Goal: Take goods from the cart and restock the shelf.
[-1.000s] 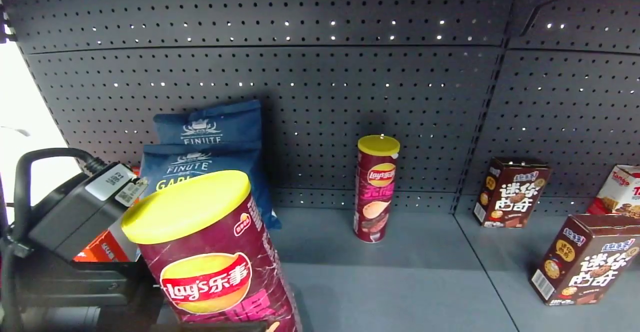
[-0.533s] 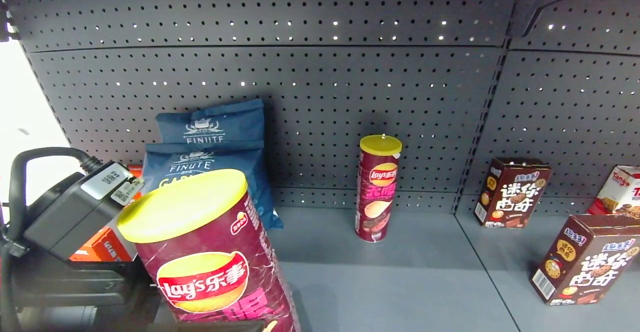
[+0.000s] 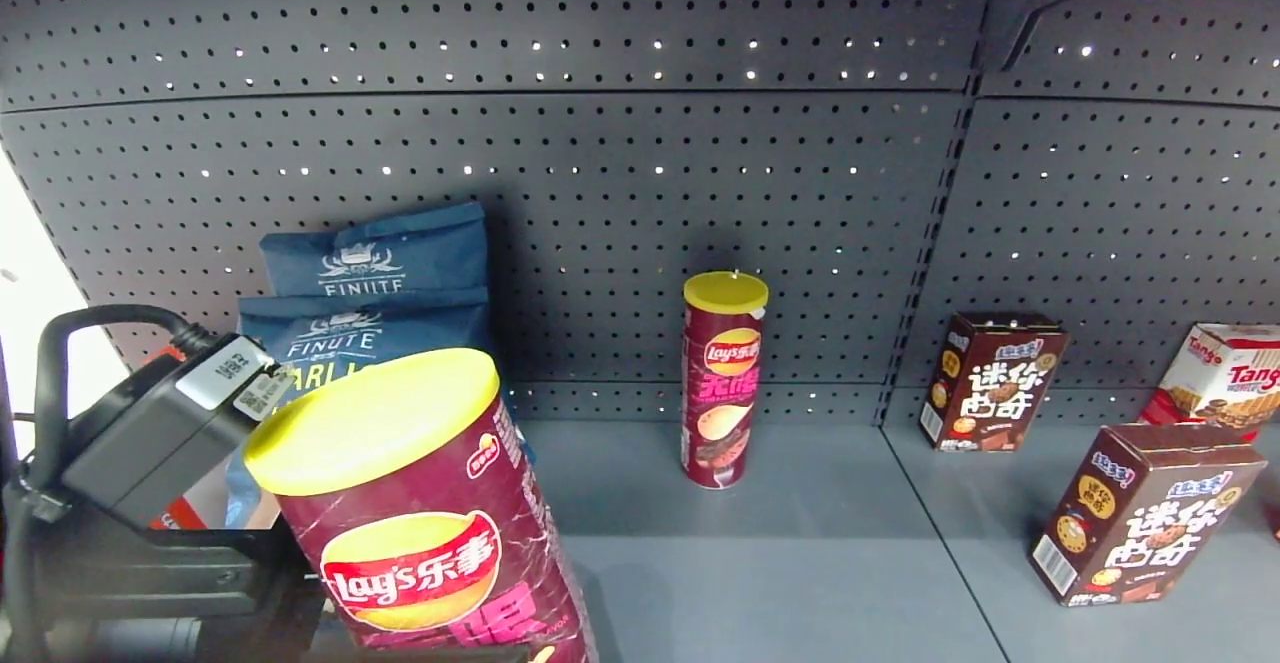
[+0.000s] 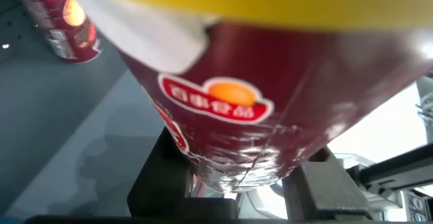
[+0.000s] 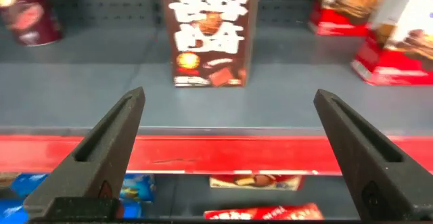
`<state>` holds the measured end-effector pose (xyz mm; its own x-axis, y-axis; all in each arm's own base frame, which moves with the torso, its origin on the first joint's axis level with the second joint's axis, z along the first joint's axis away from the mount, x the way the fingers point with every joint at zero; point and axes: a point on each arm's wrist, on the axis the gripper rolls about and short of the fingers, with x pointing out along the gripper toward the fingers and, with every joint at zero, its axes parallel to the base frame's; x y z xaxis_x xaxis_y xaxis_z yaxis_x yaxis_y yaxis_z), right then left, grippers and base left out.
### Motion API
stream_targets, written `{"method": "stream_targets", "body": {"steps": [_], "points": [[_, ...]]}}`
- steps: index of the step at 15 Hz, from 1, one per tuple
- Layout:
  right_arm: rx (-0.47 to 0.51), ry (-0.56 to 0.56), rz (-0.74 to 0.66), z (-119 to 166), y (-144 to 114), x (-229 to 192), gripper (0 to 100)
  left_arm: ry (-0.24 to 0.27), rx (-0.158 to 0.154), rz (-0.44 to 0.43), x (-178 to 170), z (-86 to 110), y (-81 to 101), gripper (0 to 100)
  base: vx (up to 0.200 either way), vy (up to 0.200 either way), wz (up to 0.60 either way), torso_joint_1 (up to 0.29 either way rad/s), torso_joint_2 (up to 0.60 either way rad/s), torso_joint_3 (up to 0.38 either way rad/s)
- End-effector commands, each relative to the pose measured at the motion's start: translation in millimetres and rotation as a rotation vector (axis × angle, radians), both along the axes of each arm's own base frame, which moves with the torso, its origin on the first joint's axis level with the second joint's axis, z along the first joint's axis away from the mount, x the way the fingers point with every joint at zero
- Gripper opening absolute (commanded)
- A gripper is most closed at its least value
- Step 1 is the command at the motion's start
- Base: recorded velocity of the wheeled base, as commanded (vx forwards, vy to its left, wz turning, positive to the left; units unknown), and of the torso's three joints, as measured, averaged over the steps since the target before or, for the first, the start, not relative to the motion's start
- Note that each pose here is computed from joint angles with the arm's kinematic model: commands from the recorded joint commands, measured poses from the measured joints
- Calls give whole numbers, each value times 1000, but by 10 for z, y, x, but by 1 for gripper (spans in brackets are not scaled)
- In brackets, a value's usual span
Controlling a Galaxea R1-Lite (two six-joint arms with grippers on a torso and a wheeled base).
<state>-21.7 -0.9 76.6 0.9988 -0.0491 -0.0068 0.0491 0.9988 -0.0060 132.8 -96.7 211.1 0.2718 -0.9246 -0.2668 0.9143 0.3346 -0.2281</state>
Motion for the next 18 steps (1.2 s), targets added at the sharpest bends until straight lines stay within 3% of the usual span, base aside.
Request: {"method": "stream_targets", "body": {"steps": [1, 2, 3, 4, 5, 7, 9, 10, 15, 16, 18], "points": [[3, 13, -21, 7, -1, 12, 100, -1, 0, 0, -4, -4, 2, 0, 0, 0, 0, 0, 0, 0], [57, -111, 9, 526, -5, -80, 100, 7, 5, 5, -1, -15, 4, 0, 0, 0, 0, 0, 0, 0], [171, -78, 60, 996, 1, 37, 100, 9, 7, 6, -7, -28, 8, 0, 0, 0, 0, 0, 0, 0], [206, -59, 129, 1260, 15, 186, 100, 22, 16, 4, -16, -79, 10, 0, 0, 0, 0, 0, 0, 0], [70, -79, 229, 1382, 28, 183, 100, 22, 16, 3, -22, -86, 11, 0, 0, 0, 0, 0, 0, 0], [-98, -78, 292, 1619, 48, 287, 100, 20, 13, 6, -16, -73, 13, 0, 0, 0, 0, 0, 0, 0], [-174, -33, 363, 1756, 80, 443, 100, 25, 15, 5, -21, -86, 13, 0, 0, 0, 0, 0, 0, 0], [-214, -5, 478, 1822, 135, 595, 100, 28, 17, 4, -20, -93, 10, 0, 0, 0, 0, 0, 0, 0], [-245, 202, 769, 1710, 532, 1178, 100, 29, 16, 6, 0, -81, 1, 0, 0, 0, 0, 0, 0, 0], [-248, 267, 794, 1688, 671, 1398, 100, 30, 17, 6, 2, -84, -1, 0, 0, 0, 0, 0, 0, 0], [-245, 272, 812, 1644, 849, 1695, 100, 30, 18, 8, 1, -83, 3, 0, 0, 0, 0, 0, 0, 0]]}}
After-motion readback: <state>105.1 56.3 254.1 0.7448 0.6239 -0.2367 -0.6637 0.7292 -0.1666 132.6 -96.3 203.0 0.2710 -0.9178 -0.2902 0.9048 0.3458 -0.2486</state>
